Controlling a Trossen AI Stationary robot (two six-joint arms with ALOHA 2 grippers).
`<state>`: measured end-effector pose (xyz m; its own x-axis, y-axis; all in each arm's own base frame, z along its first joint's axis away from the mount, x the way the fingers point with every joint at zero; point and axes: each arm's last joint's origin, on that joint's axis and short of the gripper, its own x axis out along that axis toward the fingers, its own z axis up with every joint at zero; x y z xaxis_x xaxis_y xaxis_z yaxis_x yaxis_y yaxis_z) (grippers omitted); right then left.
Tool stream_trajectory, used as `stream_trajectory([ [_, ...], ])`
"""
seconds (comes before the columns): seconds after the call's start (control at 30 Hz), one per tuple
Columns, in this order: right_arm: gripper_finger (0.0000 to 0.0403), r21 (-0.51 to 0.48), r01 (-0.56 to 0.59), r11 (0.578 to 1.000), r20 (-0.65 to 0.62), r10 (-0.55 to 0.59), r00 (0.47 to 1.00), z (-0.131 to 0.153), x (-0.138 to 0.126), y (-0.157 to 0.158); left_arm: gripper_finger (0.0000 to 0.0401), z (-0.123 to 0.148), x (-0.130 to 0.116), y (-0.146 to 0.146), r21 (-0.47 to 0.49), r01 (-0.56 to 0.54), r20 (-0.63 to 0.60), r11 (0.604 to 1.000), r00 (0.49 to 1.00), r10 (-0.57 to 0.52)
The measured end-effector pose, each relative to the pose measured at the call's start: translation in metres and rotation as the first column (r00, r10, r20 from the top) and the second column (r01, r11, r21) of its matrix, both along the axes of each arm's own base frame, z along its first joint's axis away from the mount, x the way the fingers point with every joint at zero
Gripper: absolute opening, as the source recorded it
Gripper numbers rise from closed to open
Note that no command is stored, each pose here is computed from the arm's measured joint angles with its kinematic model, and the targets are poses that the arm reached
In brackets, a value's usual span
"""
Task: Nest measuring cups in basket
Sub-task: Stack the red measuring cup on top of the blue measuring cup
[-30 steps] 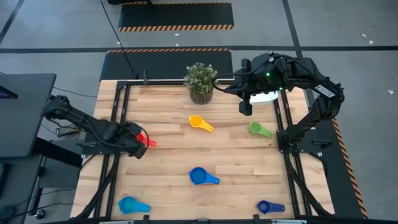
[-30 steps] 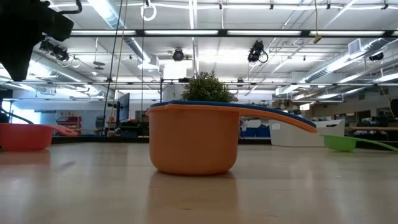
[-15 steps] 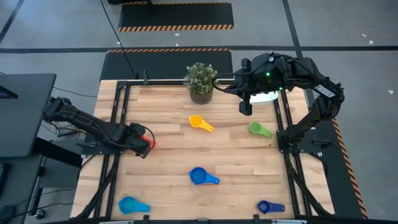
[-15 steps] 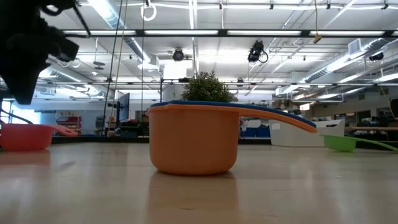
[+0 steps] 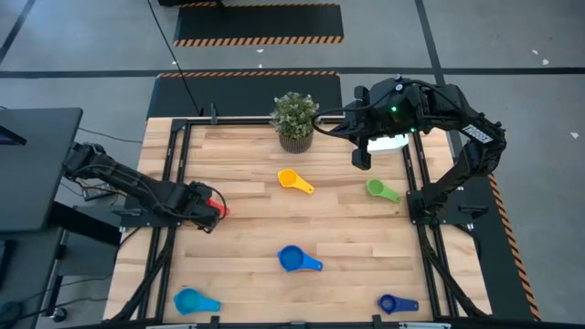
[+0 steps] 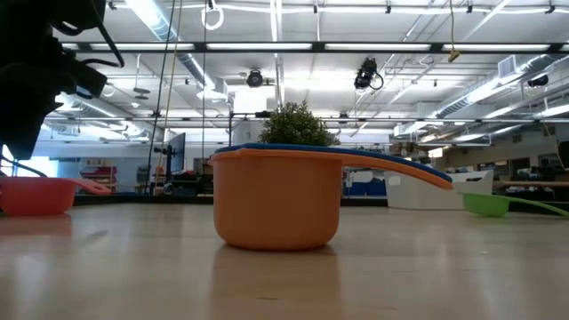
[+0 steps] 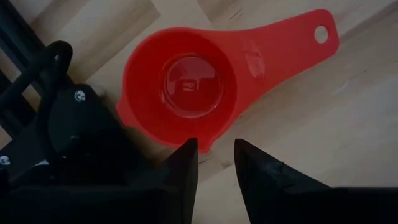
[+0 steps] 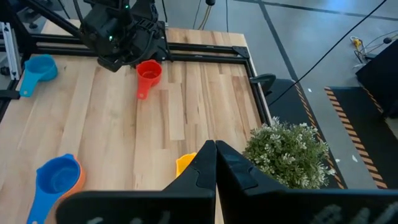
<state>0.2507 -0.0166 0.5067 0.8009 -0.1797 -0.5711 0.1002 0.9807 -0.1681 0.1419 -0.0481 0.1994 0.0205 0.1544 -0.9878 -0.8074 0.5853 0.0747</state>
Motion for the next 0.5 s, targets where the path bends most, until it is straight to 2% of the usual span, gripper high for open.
stream_trajectory([
  [0.33,0.0005,0.0,0.0,1.0,0.0,0.0,1.0,0.0,0.0,0.0,0.0112,0.0,0.001,-0.001,-0.017,-0.028,0.017,0.999,0.999,0.028],
  [0.5,0.0005,-0.007,-0.005,1.0,-0.001,0.005,1.0,0.0,0.0,0.0,0.0112,-0.017,0.001,-0.001,-0.041,-0.032,0.041,0.999,0.999,0.034],
])
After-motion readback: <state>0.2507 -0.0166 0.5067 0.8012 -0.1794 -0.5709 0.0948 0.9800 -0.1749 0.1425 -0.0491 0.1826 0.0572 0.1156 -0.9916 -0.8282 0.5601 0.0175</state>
